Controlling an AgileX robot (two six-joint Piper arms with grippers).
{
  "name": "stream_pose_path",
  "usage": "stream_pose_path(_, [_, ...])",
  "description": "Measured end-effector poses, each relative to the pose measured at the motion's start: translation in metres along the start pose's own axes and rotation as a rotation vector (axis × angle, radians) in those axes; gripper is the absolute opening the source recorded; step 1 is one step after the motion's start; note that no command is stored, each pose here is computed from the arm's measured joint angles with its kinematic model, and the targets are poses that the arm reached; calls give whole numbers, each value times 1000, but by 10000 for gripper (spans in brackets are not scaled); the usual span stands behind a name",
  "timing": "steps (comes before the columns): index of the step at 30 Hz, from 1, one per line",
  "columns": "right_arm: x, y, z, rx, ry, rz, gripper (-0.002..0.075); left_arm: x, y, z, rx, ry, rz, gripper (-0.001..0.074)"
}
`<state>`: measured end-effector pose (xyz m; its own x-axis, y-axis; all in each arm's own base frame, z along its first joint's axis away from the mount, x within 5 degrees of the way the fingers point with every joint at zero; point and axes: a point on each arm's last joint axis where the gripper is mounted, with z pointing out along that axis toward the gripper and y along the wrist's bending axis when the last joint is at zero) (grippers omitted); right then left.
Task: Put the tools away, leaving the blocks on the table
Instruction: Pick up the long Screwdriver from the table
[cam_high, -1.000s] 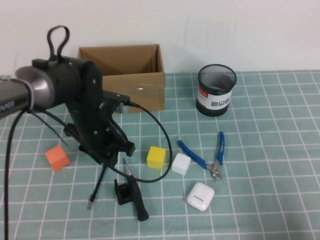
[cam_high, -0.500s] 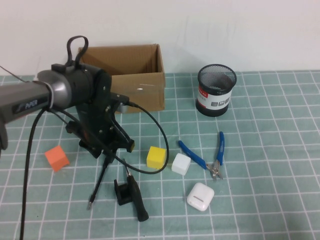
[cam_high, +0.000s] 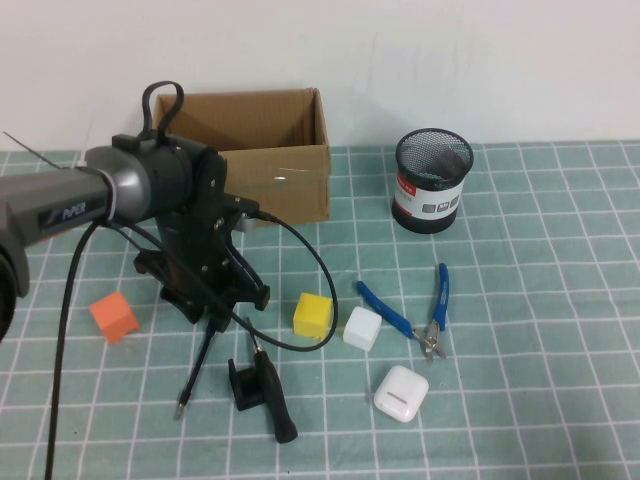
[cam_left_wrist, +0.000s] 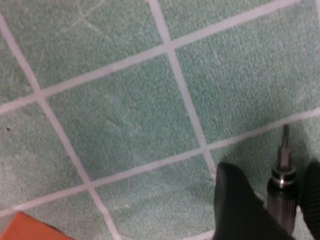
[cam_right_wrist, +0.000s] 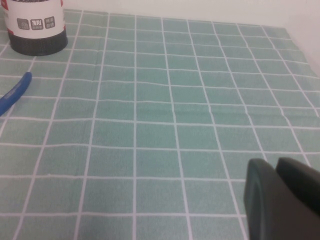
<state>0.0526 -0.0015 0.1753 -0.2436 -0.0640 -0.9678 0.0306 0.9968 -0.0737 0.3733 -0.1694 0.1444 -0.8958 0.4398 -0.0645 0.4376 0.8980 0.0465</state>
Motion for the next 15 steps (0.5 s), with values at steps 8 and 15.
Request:
stream_pose_path(8, [0,0,0,0,0,-2,-7,-1,-2,1,22,7,-10,66])
stream_pose_path(15, [0,0,0,0,0,0,-7,4,-4,-9,47,36,32,60])
